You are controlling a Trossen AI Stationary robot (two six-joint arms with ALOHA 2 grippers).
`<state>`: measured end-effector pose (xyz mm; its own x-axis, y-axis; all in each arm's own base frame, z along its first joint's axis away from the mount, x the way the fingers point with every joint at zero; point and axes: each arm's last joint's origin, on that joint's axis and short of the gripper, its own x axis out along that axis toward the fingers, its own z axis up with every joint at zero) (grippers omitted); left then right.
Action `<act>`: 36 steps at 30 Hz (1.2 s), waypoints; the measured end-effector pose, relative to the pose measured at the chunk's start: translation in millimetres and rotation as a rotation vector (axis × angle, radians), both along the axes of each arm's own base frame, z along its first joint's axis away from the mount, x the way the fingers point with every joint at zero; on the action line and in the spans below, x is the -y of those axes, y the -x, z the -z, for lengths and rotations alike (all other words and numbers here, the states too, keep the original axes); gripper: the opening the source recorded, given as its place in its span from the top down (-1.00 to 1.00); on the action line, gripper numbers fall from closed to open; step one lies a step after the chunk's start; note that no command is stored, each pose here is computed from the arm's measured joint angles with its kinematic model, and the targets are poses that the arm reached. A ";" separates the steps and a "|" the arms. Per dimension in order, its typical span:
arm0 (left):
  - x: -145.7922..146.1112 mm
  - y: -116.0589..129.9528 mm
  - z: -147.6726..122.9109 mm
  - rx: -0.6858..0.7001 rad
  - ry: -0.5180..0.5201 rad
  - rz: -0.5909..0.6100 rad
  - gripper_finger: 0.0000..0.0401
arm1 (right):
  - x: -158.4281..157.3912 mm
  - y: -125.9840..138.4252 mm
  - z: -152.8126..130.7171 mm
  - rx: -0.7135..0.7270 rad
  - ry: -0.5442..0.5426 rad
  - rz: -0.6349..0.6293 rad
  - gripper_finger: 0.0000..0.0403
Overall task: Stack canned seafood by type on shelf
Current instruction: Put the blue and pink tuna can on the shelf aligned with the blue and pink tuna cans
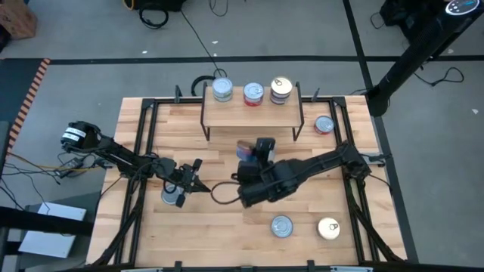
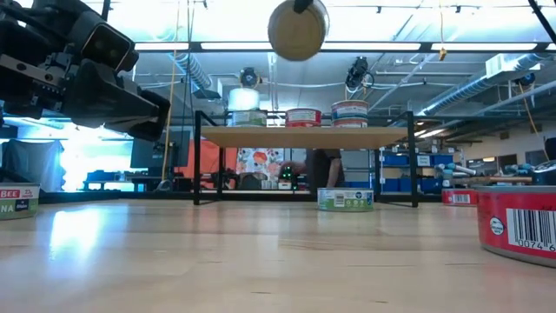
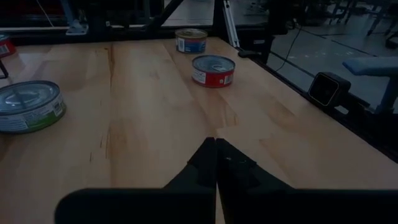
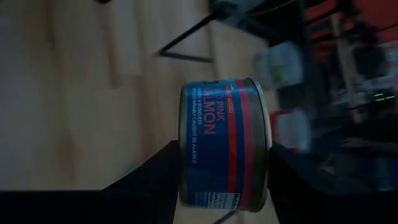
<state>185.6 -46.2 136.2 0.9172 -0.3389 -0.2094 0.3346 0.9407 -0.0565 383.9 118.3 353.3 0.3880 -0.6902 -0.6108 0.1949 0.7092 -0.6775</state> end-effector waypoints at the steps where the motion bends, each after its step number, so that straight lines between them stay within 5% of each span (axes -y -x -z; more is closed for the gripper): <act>1: 0.0 0.0 -0.1 0.001 0.000 0.000 0.97 | 3.3 1.8 -3.1 0.004 0.014 0.002 0.00; 6: 0.1 0.0 -0.1 0.001 0.000 0.000 0.97 | 20.8 15.5 -2.6 -0.036 0.097 0.031 0.00; 15: -0.2 -0.2 -0.5 0.011 -0.014 -0.008 0.97 | 62.4 49.5 39.1 -0.180 0.271 0.147 0.00; 26: -0.5 -0.4 -0.7 0.015 -0.021 -0.018 0.97 | 107.7 69.5 90.4 -0.306 0.349 0.267 0.00; 36: -0.5 -0.4 -0.7 0.015 -0.021 -0.018 0.97 | 131.1 72.4 107.6 -0.338 0.334 0.335 -0.02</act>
<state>186.0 -45.7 136.9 0.9262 -0.3179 -0.2025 0.3182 0.9475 -0.0320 311.5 -12.8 245.7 -0.0629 -0.9184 -0.3905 0.1057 0.3829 -0.9177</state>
